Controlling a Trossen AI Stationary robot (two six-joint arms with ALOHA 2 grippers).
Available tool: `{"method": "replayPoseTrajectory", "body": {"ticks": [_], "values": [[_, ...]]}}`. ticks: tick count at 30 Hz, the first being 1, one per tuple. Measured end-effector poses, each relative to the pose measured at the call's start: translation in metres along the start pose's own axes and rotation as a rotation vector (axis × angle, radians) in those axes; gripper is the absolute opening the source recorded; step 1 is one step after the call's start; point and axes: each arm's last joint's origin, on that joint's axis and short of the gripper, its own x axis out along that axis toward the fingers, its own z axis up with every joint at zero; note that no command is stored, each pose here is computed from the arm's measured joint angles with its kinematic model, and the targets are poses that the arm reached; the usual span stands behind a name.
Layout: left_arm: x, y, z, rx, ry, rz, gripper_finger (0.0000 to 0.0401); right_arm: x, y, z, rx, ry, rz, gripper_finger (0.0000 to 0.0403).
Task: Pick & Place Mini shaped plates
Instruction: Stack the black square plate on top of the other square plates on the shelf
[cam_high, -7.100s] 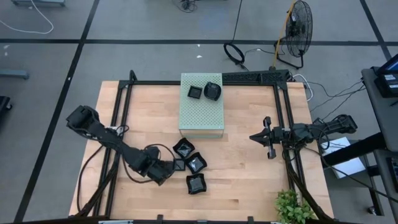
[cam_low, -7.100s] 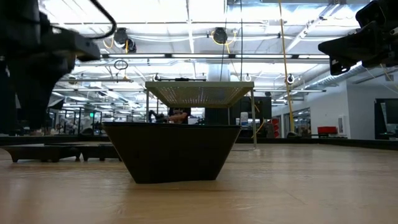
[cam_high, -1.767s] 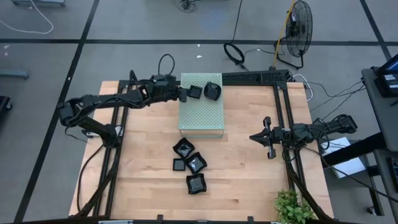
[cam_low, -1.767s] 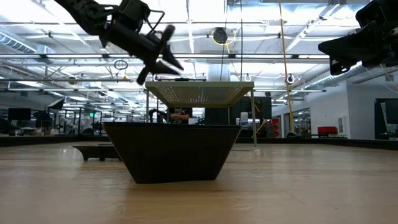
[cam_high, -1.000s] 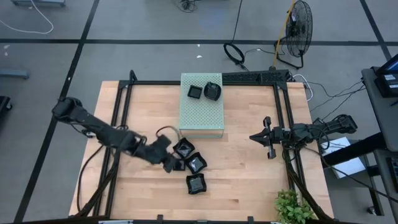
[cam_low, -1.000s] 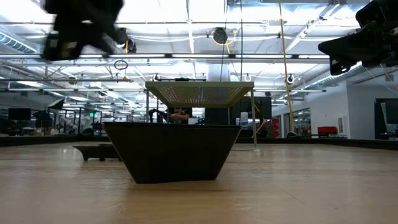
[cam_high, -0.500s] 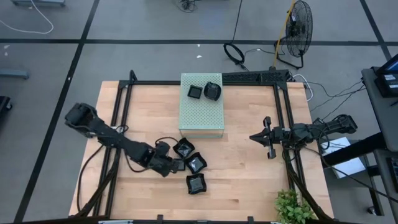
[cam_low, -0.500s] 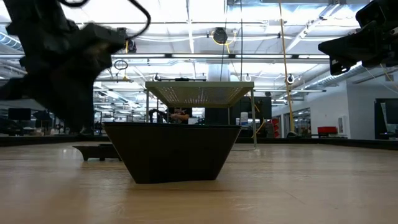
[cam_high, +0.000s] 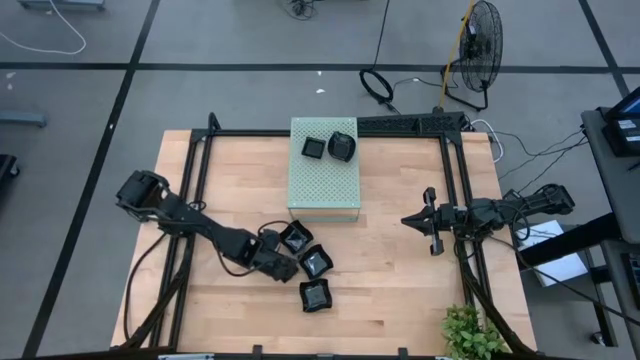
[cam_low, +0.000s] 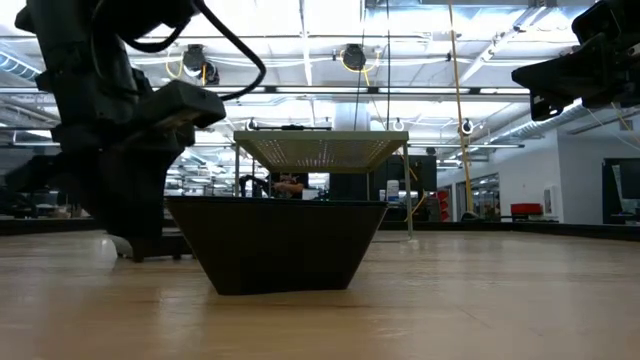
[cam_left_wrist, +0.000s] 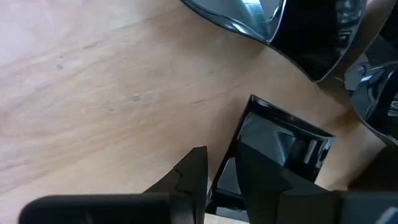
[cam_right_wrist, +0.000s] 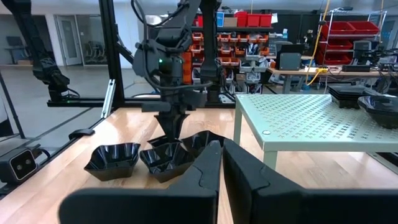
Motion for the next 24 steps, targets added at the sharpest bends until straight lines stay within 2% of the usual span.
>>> {"method": "replayPoseTrajectory", "body": {"ticks": [11,14,18,24], "values": [[0.0,0.001,0.001,0.032,0.024,0.014,0.0084,0.0,0.0,0.0,0.0,0.0,0.0,0.0007],[0.0,0.001,0.001,0.037,0.029,0.013,0.0064,0.0,0.0,0.0,0.0,0.0,0.0,0.0007],[-0.008,0.0,0.001,0.077,0.059,-0.016,0.0012,0.0,0.0,0.0,0.0,-0.001,0.0,0.0008],[-0.035,0.0,0.004,0.082,0.04,-0.068,0.0006,0.0,0.0,0.0,0.0,0.0,0.0,0.0007]]}}
